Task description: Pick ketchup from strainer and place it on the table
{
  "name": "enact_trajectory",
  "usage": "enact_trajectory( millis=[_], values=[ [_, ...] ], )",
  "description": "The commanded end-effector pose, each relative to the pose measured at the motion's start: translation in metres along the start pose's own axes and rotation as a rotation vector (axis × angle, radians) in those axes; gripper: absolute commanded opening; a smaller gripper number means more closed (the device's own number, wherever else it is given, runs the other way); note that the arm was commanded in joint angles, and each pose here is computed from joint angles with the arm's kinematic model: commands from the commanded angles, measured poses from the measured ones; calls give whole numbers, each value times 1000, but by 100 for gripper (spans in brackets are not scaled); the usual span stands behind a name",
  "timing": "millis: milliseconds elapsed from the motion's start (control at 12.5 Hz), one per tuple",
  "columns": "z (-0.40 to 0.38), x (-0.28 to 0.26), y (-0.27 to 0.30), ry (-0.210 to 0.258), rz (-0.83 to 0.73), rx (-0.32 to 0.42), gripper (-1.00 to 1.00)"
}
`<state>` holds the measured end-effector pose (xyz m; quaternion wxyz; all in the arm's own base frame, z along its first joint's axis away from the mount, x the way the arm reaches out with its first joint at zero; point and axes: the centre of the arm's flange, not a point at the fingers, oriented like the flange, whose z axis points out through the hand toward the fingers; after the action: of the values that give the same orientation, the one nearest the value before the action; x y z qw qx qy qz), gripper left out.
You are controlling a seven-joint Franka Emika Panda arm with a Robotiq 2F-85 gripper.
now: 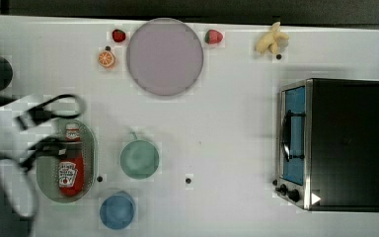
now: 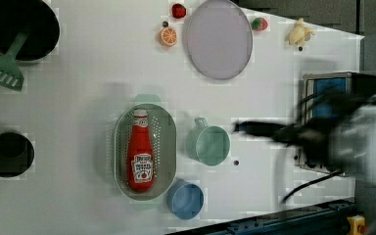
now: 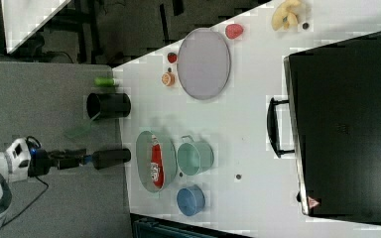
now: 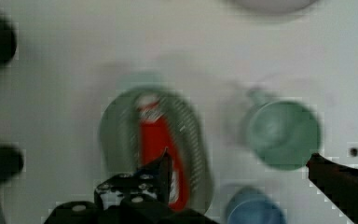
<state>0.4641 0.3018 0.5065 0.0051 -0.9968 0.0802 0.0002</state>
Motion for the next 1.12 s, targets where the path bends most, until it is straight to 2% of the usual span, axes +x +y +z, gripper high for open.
enact_trajectory(
  millis=[80,240,400,800,1120],
  values=[
    [19,-24,-32,-19,-84,12,100],
    [53,-42,-54,-58,-135,5,100],
    [94,-54,-67,-80,-116,4,100],
    [195,-76,-77,-61,-93,20,100],
    [255,-81,-79,-81,-82,49,100]
  ],
)
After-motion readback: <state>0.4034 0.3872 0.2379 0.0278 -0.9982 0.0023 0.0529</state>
